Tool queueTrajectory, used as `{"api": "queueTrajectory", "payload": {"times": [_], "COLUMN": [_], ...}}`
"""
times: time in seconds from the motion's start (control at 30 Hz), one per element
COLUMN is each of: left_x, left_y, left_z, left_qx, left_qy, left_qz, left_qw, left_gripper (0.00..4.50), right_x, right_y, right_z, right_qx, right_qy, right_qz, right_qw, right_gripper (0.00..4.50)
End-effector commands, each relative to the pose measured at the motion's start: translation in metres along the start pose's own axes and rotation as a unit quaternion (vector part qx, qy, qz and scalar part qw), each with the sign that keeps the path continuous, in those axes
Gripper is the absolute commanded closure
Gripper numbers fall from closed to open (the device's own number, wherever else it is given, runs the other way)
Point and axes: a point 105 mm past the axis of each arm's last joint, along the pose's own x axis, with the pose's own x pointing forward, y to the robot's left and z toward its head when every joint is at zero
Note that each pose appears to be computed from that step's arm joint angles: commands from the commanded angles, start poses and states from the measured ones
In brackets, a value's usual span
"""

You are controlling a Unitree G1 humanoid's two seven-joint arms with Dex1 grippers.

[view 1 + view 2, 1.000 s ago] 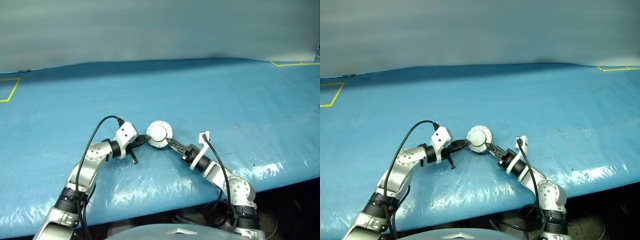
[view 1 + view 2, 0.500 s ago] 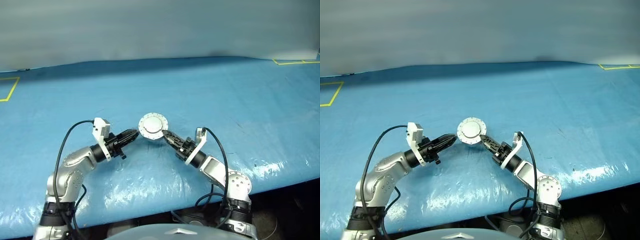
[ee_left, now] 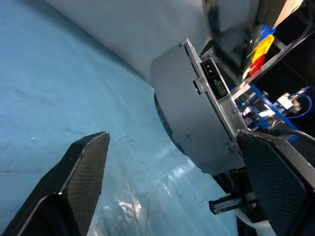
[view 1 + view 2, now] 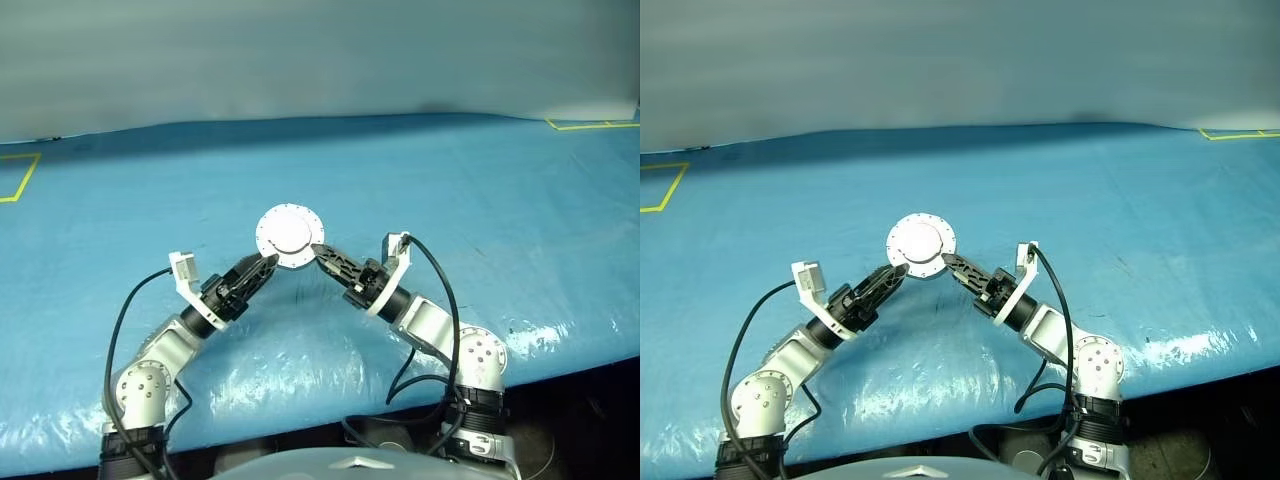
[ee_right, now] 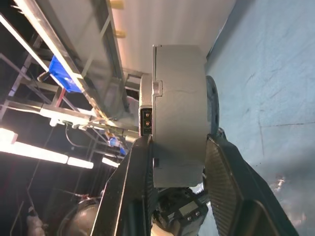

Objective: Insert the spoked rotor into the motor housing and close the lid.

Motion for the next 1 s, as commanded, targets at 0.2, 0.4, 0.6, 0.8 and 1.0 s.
{"api": "queueTrajectory", "payload": {"times": [0.2,0.4,0.6,0.8,1.0], "left_x": [0.022,0.031,0.034,0.035,0.031], "left_y": [-0.023,-0.017,-0.010,-0.003,0.001], "left_z": [0.007,0.008,0.009,-0.003,-0.008], "left_qx": [-0.017,-0.053,-0.081,-0.058,-0.057], "left_qy": [-0.023,-0.049,-0.070,-0.029,-0.015], "left_qz": [-0.064,-0.048,-0.025,0.011,0.032], "left_qw": [0.998,0.996,0.994,0.998,0.998], "left_gripper": [0.06,0.06,0.62,1.60,1.61], "right_x": [0.008,0.007,0.006,0.007,0.010], "right_y": [0.024,0.018,0.016,0.013,0.003], "right_z": [-0.007,-0.005,-0.003,0.001,0.006], "right_qx": [-0.015,-0.019,-0.022,-0.022,-0.040], "right_qy": [0.027,0.023,0.016,0.004,-0.019], "right_qz": [0.045,0.027,0.017,0.008,-0.032], "right_qw": [0.998,0.999,0.999,1.000,0.999], "right_gripper": [3.36,3.36,3.36,3.36,3.36]}}
